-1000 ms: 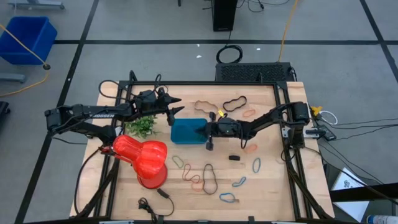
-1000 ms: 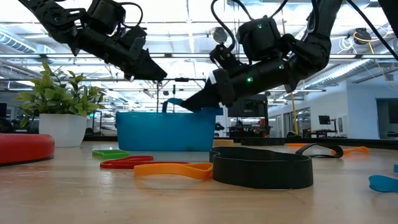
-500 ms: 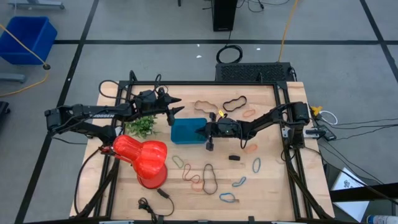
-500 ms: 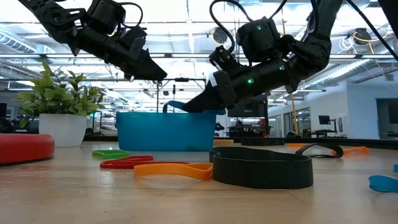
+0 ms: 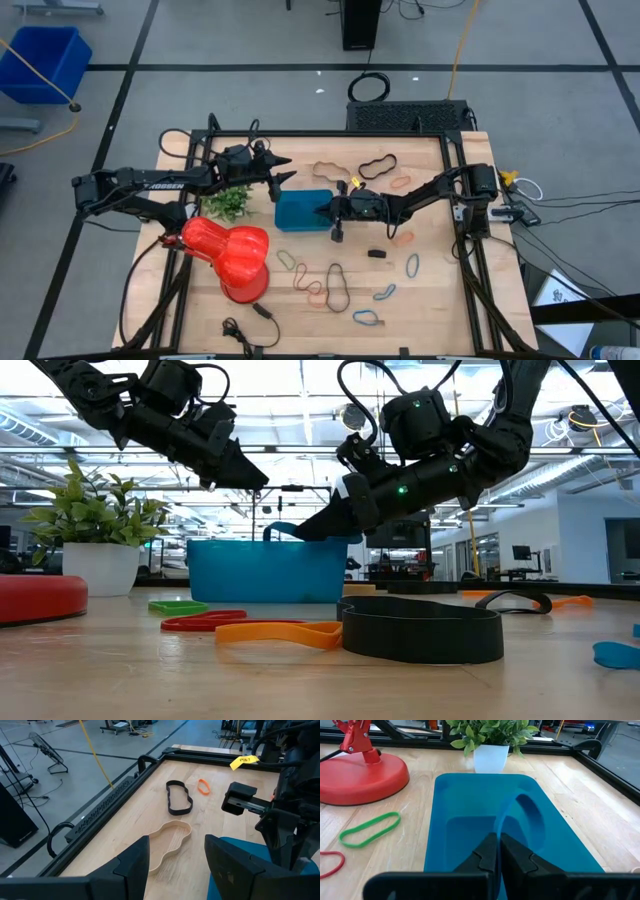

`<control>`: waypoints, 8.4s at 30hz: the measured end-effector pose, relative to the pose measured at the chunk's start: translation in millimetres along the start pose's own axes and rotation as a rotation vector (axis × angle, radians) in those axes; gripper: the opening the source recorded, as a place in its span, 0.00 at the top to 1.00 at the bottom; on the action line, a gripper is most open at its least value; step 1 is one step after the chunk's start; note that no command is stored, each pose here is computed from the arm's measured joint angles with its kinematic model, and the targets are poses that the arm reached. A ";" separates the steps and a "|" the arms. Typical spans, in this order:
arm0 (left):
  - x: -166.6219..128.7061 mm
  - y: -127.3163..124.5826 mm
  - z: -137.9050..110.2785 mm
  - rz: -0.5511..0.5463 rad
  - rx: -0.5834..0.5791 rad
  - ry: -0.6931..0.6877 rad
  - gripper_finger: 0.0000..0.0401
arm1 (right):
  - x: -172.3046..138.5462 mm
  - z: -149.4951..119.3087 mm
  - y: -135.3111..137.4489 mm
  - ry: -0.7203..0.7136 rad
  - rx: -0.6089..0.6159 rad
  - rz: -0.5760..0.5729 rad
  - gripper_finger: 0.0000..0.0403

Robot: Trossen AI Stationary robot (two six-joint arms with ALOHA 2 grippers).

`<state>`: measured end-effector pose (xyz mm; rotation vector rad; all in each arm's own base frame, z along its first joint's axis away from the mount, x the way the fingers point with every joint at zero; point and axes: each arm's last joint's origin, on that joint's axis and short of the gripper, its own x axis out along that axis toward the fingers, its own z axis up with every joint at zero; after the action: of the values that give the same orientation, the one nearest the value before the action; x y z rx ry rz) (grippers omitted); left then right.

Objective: Pick and place rubber bands into bin
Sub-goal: Put the blue rubber band into the blue bin, then put the black rubber band into the blue bin, then put the green rubber band into the blue bin

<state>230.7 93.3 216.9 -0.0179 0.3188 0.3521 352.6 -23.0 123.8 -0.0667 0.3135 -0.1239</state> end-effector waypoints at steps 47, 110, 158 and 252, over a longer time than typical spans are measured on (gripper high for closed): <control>0.0 0.0 0.0 0.000 -0.004 0.000 0.51 | -85.2 39.3 10.7 0.447 -0.018 0.136 0.72; 0.0 -0.1 0.0 -0.001 -0.003 0.000 0.51 | -130.6 -37.2 68.6 0.782 0.167 0.312 0.98; 0.0 0.0 0.0 0.000 0.000 0.001 0.51 | 5.5 42.1 6.5 0.216 -0.322 0.046 1.00; -2.6 -17.0 7.9 -0.411 -0.080 -0.072 0.51 | -179.1 14.6 -11.7 -0.098 -0.023 -0.061 0.69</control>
<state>236.6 77.1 224.6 -0.1468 0.2224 -0.0421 186.8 -10.3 192.9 -0.1045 0.2148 -0.1774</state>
